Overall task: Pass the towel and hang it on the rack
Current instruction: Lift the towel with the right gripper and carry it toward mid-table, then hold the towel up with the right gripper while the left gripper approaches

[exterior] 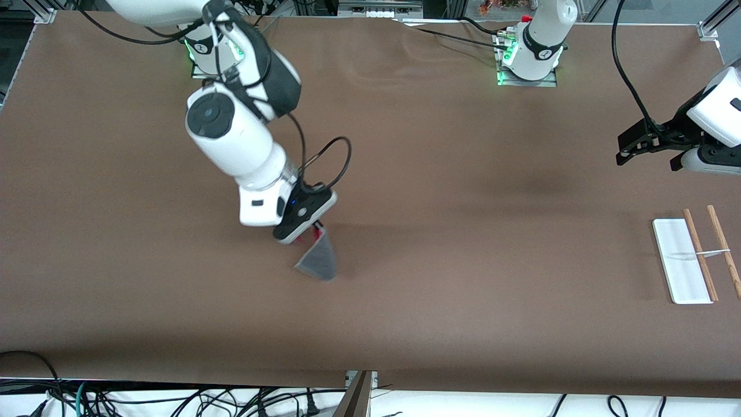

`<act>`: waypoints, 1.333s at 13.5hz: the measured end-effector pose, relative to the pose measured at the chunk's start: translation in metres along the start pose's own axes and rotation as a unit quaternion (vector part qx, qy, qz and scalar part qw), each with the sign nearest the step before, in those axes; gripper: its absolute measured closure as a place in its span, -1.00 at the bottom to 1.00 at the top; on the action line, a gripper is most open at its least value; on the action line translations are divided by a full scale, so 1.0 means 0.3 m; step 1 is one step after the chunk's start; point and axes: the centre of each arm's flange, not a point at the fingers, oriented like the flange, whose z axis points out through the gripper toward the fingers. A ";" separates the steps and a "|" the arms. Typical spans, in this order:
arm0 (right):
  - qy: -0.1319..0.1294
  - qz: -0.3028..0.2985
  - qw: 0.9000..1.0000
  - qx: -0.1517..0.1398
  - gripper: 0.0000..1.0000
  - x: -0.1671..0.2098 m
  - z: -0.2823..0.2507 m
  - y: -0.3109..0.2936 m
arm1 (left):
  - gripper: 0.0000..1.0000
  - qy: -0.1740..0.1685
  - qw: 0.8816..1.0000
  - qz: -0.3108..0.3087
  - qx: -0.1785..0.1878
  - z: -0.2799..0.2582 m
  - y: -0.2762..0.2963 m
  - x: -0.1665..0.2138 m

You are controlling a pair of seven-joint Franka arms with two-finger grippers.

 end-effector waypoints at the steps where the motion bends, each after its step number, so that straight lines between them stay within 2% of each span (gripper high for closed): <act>1: 0.011 -0.007 1.000 0.006 0.96 0.022 -0.031 -0.052 | -1.00 0.000 1.000 0.000 0.000 0.000 0.000 0.000; 7: 0.051 -0.030 0.998 0.034 0.96 0.092 -0.148 -0.209 | -1.00 0.016 1.000 0.000 0.000 -0.002 0.000 0.019; 13: 0.063 -0.020 0.996 0.053 0.96 0.111 -0.189 -0.296 | -1.00 0.016 1.000 0.025 -0.004 0.016 0.092 0.028; 15: 0.065 -0.024 0.996 0.058 0.96 0.115 -0.197 -0.323 | -1.00 0.001 0.999 0.048 -0.007 0.059 0.182 0.015; 18: 0.072 -0.028 0.995 0.063 0.96 0.120 -0.207 -0.349 | -1.00 -0.047 0.997 0.055 -0.006 0.217 0.206 -0.008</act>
